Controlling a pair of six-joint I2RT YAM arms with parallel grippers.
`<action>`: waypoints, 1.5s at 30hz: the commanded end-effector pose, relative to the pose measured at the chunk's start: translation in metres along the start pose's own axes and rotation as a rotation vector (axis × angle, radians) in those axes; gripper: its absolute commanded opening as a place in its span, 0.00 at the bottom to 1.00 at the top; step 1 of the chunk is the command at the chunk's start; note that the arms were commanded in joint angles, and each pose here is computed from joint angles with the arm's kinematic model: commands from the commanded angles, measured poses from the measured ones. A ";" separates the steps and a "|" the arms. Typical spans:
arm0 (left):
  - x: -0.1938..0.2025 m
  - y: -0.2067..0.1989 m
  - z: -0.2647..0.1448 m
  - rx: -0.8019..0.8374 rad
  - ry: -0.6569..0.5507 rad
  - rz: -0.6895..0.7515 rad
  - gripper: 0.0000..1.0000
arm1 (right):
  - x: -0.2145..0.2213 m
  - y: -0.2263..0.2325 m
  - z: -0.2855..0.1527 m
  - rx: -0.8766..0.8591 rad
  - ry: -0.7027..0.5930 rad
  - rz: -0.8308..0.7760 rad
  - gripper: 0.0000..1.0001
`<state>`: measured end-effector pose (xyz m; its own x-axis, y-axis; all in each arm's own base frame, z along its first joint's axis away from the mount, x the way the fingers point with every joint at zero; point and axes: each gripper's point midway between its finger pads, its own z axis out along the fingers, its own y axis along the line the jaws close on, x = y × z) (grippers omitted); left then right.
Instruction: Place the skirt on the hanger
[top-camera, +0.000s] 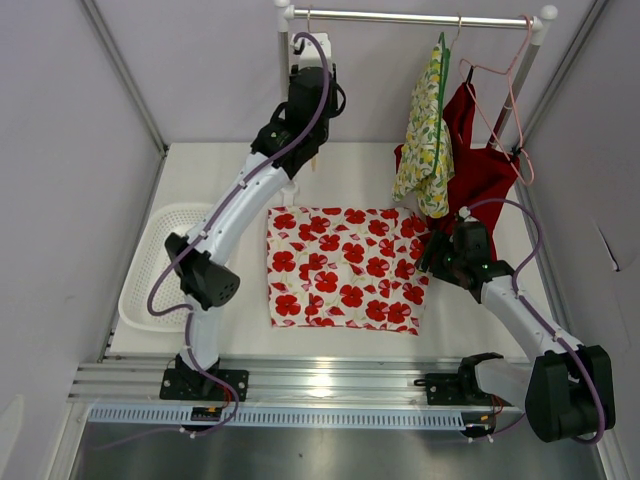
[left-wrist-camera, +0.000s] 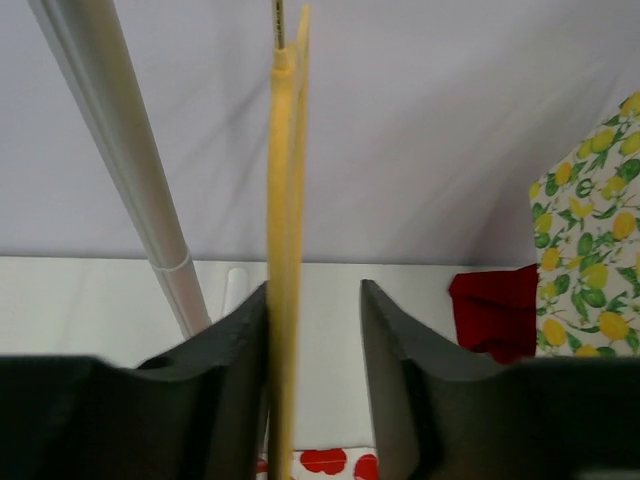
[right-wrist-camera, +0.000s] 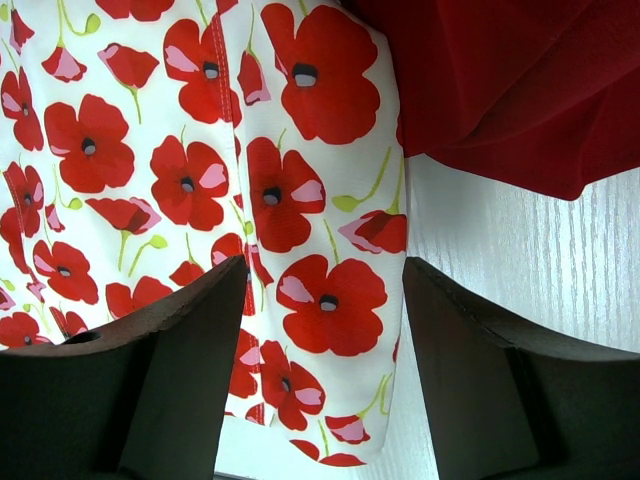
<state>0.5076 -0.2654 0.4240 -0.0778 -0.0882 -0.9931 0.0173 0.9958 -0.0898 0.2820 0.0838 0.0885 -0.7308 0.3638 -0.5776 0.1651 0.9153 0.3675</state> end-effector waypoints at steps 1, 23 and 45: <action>-0.033 0.007 -0.003 -0.016 -0.082 -0.016 0.35 | -0.018 0.011 -0.005 -0.037 -0.049 -0.018 0.69; -0.102 -0.004 -0.031 0.249 -0.263 -0.026 0.00 | -0.020 0.010 -0.003 -0.037 -0.057 -0.019 0.66; -0.058 0.003 -0.078 0.385 -0.142 0.051 0.00 | -0.022 0.006 -0.010 -0.023 -0.061 -0.017 0.66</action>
<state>0.4577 -0.2637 0.4417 -0.0330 -0.0076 -0.9994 0.3474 0.9375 -0.0186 0.2840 0.0816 0.0901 -0.7258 0.3626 -0.5845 0.1597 0.9154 0.3696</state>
